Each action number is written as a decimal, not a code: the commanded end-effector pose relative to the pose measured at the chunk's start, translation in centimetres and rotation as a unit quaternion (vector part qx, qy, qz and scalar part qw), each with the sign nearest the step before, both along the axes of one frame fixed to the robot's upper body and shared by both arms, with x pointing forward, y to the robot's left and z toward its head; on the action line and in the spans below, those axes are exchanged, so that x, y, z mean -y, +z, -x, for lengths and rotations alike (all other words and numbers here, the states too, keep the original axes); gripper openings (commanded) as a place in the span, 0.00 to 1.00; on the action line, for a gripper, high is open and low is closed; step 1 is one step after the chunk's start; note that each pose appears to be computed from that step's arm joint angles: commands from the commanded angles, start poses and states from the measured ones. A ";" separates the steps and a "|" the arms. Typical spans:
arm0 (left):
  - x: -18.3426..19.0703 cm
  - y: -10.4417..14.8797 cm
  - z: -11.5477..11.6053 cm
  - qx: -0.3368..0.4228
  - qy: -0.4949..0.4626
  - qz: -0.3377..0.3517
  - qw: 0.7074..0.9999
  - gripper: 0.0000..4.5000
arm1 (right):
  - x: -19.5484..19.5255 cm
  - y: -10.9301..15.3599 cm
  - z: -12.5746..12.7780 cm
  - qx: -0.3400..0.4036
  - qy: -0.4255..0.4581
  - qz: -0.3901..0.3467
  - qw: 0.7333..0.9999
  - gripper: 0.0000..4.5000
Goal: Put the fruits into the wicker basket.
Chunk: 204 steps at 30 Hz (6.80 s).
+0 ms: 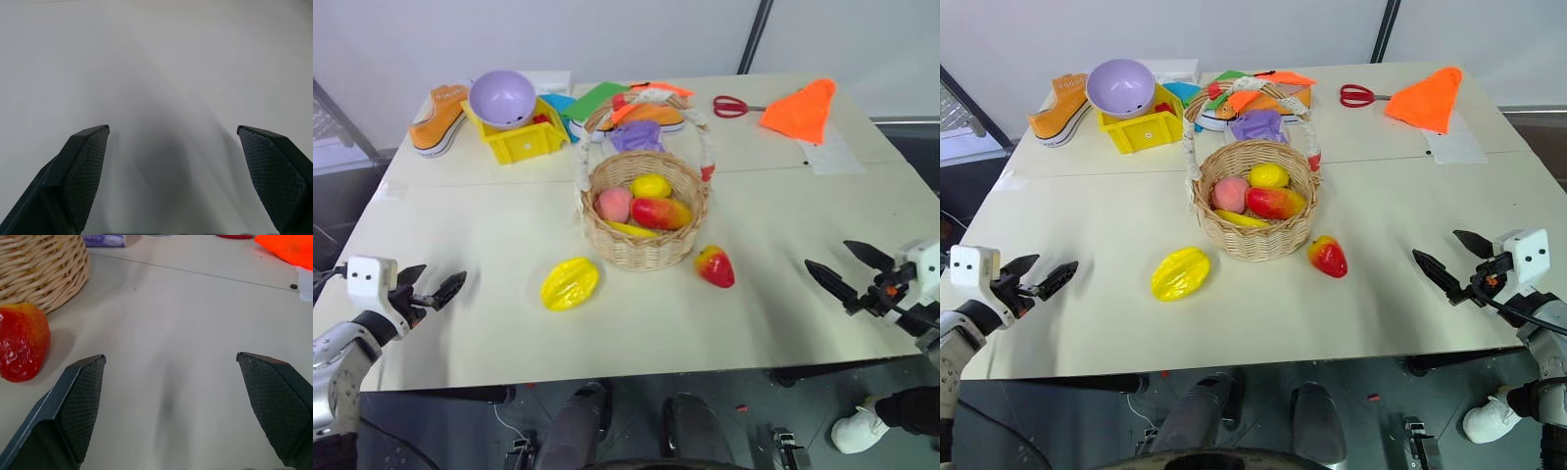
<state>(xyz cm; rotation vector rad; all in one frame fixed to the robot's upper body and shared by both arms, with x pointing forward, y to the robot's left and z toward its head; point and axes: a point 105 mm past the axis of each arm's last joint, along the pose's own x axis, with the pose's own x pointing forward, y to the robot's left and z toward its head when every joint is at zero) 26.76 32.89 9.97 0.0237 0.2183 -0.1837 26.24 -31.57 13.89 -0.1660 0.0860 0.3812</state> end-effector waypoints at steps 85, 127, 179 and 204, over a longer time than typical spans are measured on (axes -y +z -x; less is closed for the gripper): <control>16.7 2.5 -1.0 -0.127 -0.382 0.006 0.915 0.99 | -20.1 4.4 2.6 0.057 0.333 0.006 0.941 1.00; 27.3 14.4 -6.5 0.127 -0.442 -0.031 0.888 0.99 | -15.8 4.1 1.0 0.010 0.225 0.049 0.973 1.00; 20.1 10.3 -1.1 0.182 -0.408 0.040 0.894 1.00 | -22.2 10.2 -4.4 0.139 0.260 0.045 0.955 0.99; 23.1 11.0 -0.4 0.191 -0.451 0.062 0.870 1.00 | -16.4 10.7 -9.2 0.140 0.086 -0.021 0.986 0.01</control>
